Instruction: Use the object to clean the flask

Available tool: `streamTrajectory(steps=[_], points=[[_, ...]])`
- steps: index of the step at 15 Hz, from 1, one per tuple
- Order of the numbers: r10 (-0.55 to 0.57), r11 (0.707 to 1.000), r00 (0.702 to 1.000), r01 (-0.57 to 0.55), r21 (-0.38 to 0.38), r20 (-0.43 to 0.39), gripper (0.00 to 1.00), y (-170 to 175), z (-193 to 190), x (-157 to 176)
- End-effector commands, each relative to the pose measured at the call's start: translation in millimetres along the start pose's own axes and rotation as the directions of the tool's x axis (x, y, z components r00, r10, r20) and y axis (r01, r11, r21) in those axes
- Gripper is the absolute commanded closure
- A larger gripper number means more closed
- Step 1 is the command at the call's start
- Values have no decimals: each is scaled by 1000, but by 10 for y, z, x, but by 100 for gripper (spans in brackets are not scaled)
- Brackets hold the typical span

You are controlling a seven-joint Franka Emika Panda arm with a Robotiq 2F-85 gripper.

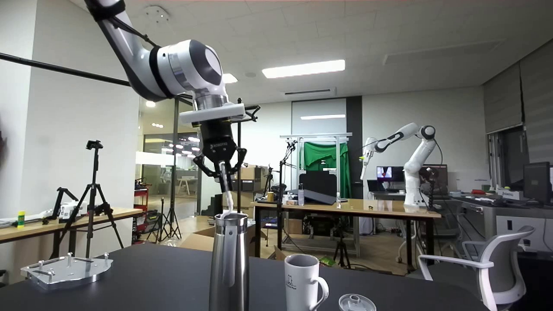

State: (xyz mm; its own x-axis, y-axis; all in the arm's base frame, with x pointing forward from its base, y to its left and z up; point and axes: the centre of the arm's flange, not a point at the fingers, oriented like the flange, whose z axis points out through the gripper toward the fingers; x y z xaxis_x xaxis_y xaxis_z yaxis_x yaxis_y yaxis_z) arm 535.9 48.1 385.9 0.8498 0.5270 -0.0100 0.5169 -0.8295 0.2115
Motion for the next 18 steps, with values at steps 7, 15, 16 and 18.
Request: streamTrajectory(steps=[7, 15, 16, 18], points=[[-36, 999, 999, 36, 12, -3, 96, 435, -438, 571], [-29, 985, 991, 6, 172, 134, 96, 438, 490, 446], [-22, 986, 991, 0, 167, 132, 96, 487, 473, 455], [-13, 987, 992, -7, 158, 128, 96, 543, 379, 457]])
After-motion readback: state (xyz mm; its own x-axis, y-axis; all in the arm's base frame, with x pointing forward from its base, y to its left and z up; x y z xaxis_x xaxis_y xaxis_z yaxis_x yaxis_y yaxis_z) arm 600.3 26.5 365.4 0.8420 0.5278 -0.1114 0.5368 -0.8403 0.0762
